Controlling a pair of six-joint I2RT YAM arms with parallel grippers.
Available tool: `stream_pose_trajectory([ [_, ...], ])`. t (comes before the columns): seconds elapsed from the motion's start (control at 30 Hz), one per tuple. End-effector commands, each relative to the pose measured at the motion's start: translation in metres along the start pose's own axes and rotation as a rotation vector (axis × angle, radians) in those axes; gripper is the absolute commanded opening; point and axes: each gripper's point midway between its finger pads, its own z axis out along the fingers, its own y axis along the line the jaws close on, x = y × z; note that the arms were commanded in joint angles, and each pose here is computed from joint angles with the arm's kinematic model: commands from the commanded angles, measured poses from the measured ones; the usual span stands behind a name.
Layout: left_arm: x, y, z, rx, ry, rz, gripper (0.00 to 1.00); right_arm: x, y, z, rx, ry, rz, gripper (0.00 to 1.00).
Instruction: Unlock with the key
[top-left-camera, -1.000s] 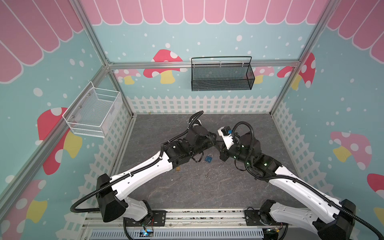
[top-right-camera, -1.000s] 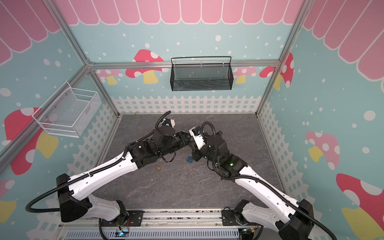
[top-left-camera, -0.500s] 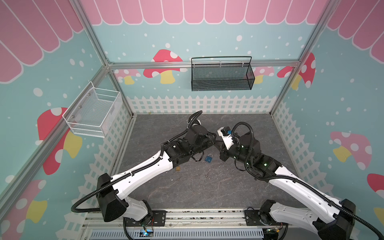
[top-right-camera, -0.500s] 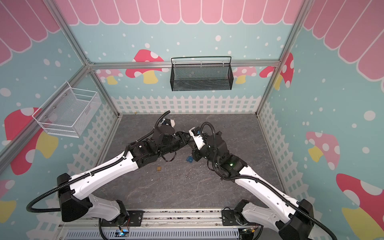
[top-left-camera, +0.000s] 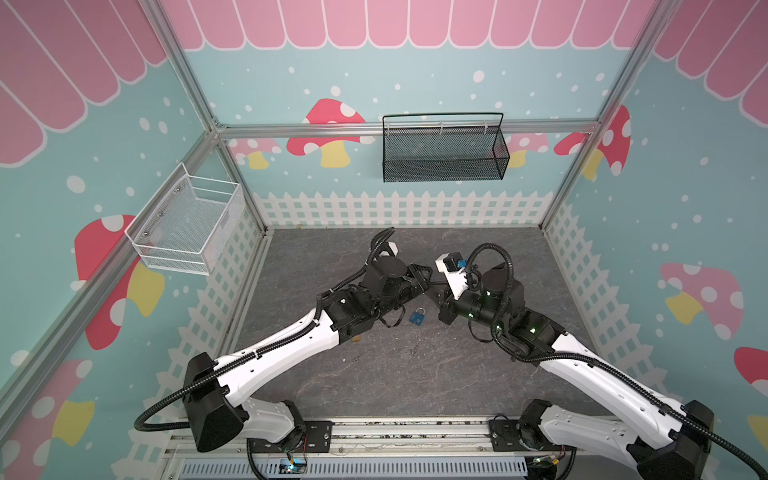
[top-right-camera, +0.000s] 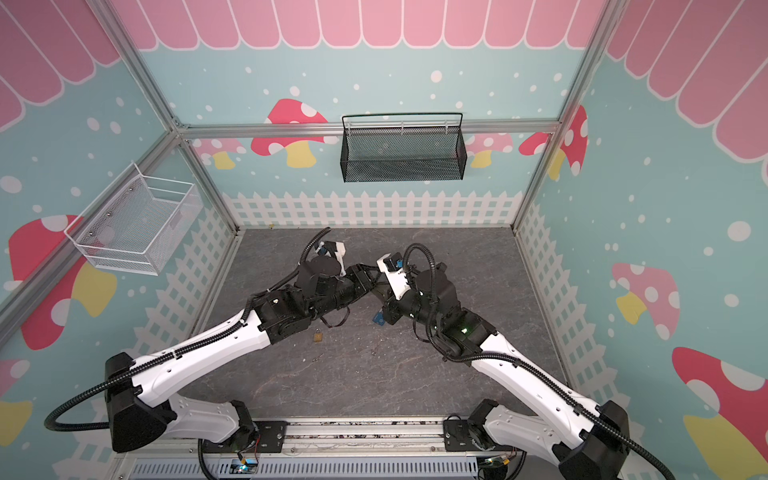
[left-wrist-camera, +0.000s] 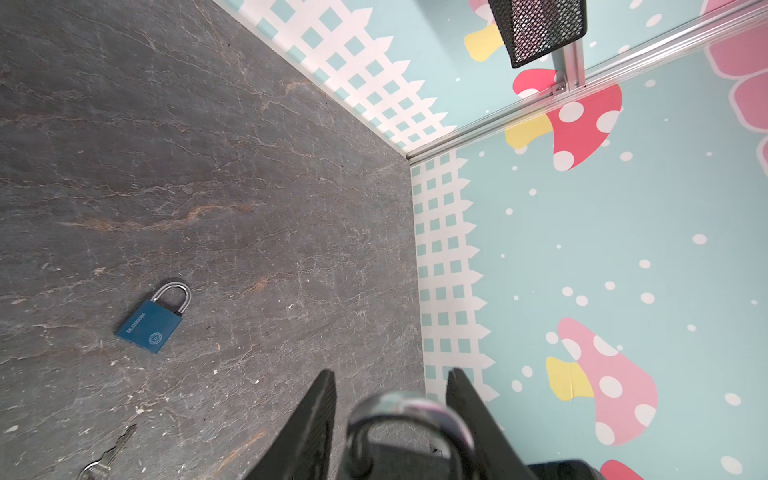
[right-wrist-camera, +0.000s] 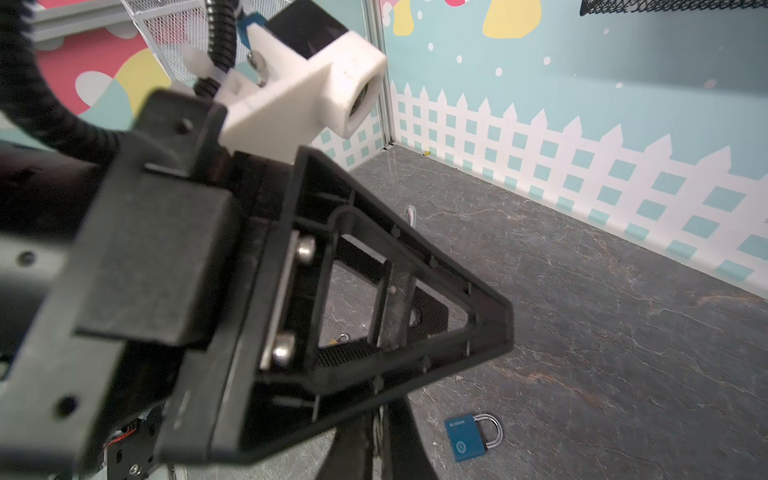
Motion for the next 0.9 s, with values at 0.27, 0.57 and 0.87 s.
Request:
stream_pose_trajectory([
  [0.27, -0.014, -0.001, -0.011, 0.011, -0.05, 0.009, 0.35, -0.011, 0.004, -0.003, -0.026, -0.056, 0.035, 0.0],
  [0.57, -0.013, 0.008, -0.006, -0.049, -0.029, 0.021, 0.43, -0.007, -0.004, -0.001, 0.021, -0.027, 0.006, 0.0],
  [0.87, -0.011, 0.005, 0.005, -0.053, -0.003, 0.014, 0.41, -0.001, -0.012, 0.001, 0.067, 0.012, -0.037, 0.0],
])
